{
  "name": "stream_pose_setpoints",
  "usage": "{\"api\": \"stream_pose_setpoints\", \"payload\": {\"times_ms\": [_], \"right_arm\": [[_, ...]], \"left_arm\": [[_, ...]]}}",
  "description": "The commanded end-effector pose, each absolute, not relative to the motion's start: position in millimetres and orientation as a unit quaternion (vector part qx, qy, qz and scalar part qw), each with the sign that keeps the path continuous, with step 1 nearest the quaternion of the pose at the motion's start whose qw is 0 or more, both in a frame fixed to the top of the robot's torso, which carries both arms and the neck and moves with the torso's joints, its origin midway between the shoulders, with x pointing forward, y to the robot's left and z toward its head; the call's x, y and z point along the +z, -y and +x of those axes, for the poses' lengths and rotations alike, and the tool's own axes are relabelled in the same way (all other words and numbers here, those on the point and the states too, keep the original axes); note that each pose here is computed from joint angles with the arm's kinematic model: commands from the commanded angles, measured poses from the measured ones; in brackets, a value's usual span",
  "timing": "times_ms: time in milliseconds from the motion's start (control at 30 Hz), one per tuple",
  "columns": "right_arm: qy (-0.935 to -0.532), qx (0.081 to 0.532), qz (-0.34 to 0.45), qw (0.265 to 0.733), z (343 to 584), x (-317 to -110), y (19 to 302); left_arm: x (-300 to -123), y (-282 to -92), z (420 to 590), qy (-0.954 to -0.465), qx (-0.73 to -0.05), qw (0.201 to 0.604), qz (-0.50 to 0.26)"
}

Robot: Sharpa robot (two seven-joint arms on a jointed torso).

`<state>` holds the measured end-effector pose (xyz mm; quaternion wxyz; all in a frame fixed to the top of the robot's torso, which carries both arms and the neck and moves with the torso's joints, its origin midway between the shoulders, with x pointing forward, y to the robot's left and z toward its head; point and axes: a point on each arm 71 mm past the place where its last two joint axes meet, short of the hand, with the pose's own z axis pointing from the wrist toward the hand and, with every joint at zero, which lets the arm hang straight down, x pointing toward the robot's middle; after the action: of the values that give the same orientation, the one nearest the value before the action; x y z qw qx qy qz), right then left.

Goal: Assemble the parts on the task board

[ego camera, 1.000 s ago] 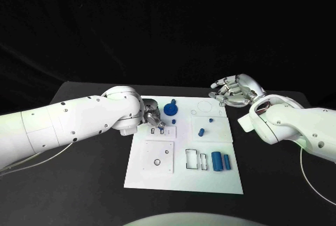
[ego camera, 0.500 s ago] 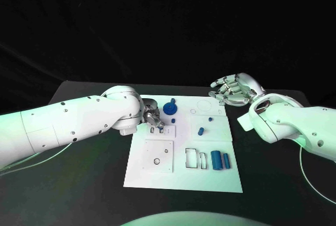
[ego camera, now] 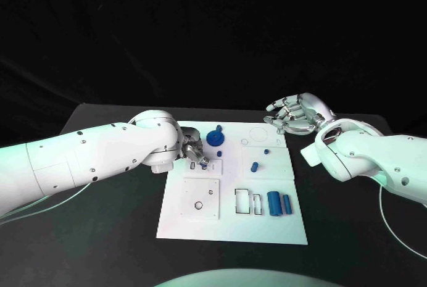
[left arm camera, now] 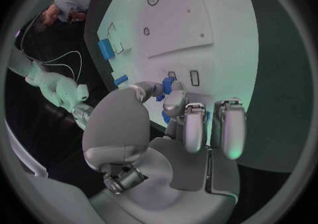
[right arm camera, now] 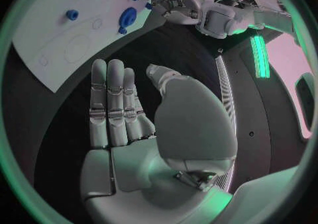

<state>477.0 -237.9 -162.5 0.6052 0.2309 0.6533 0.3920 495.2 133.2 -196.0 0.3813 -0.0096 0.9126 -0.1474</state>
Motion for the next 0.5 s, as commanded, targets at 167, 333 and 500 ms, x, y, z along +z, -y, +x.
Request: {"api": "stream_pose_setpoints", "payload": {"times_ms": [167, 333, 500], "right_arm": [[-0.656, 0.397, 0.225, 0.601, 476.8, -163.2, 236.0], [-0.657, 0.397, 0.225, 0.6, 476.8, -163.3, 236.1], [-0.657, 0.397, 0.225, 0.6, 476.8, -163.4, 236.1]], "left_arm": [[-199.1, -131.5, 492.3, -0.92, -0.143, 0.364, 0.002], [-199.6, -131.6, 491.6, -0.922, -0.14, 0.361, 0.005], [-199.9, -131.9, 491.4, -0.923, -0.139, 0.36, 0.006]]}}
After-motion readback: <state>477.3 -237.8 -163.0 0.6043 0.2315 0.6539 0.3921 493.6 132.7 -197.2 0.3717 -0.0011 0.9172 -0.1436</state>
